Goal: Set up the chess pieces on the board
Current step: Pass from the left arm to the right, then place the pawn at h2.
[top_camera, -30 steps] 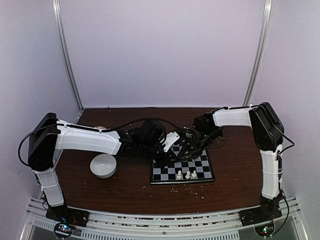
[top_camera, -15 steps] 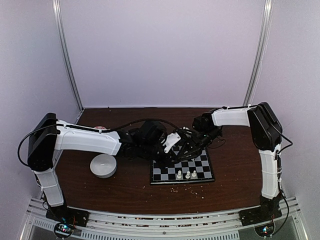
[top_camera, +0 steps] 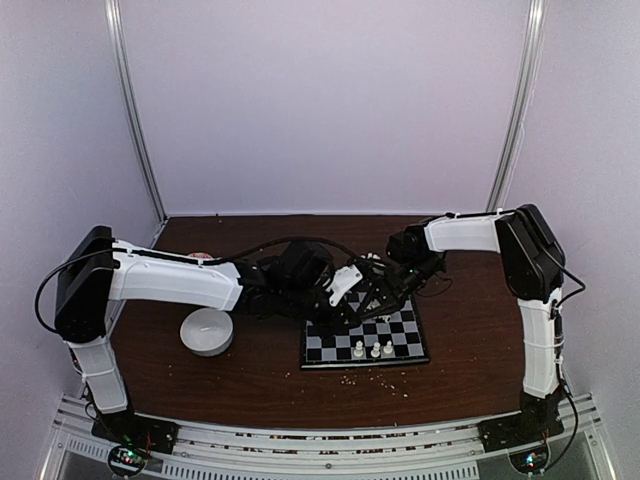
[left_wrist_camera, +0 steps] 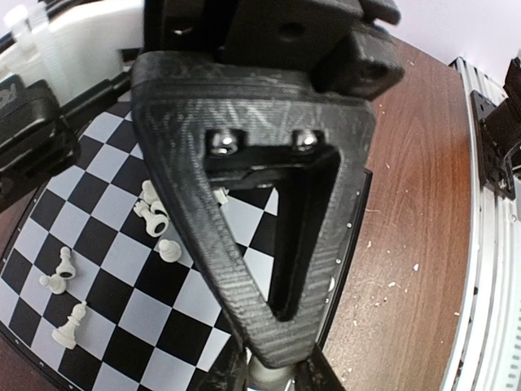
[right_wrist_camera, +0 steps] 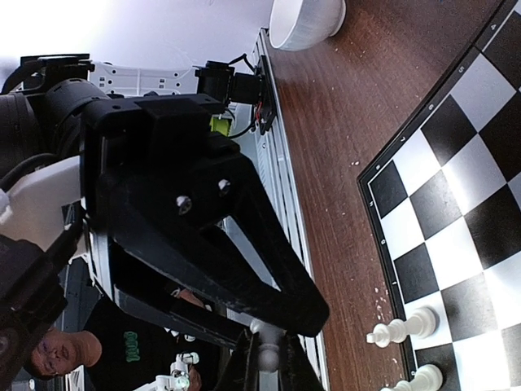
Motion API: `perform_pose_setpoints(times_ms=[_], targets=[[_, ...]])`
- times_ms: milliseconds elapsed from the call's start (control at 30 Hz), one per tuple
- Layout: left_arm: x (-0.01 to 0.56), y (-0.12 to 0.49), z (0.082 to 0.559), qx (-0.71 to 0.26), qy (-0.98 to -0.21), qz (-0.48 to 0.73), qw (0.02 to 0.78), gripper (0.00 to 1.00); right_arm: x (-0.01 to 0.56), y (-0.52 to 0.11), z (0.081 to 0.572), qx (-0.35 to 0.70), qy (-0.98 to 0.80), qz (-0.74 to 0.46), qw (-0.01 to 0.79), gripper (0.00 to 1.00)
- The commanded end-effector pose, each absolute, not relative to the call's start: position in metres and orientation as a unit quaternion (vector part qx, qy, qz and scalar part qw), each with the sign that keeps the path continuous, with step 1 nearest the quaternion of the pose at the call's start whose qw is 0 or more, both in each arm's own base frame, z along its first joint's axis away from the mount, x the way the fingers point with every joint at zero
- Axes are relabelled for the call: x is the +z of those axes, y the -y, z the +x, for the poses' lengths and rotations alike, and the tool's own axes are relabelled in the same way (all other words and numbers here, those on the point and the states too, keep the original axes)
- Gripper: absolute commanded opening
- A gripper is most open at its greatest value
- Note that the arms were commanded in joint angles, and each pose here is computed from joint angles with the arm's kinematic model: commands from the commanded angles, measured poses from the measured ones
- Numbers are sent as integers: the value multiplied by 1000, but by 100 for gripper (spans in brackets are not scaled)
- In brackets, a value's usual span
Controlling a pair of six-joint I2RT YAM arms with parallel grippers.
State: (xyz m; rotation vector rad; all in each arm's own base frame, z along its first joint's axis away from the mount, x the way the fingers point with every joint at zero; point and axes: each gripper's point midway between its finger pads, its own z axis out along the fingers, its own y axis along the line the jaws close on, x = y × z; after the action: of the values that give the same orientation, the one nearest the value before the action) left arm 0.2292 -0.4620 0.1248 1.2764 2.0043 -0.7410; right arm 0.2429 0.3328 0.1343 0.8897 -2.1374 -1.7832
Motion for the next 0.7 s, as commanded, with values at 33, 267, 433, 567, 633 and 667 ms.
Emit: perform_pose_setpoints(times_ms=[33,267,433,567,633,667], targets=[[150,470,234,-290,-744,485,358,28,157,-338,241,-625,702,328,91,7],[152,442,232,-260,-755,477,368,39,164,-329,246,-603,708,361,61,7],[152,414,234,-243,-768,458,376,39,160,-326,254,-570,734,367,42,7],[152,394,246,-233,-784,424,388,39,159,-326,272,-521,771,366,-12,7],[153,385,255,-232,-792,402,395,39,160,-321,278,-486,790,373,-39,7],[153,381,259,-232,-795,393,399,39,159,-317,280,-468,798,377,-49,7]])
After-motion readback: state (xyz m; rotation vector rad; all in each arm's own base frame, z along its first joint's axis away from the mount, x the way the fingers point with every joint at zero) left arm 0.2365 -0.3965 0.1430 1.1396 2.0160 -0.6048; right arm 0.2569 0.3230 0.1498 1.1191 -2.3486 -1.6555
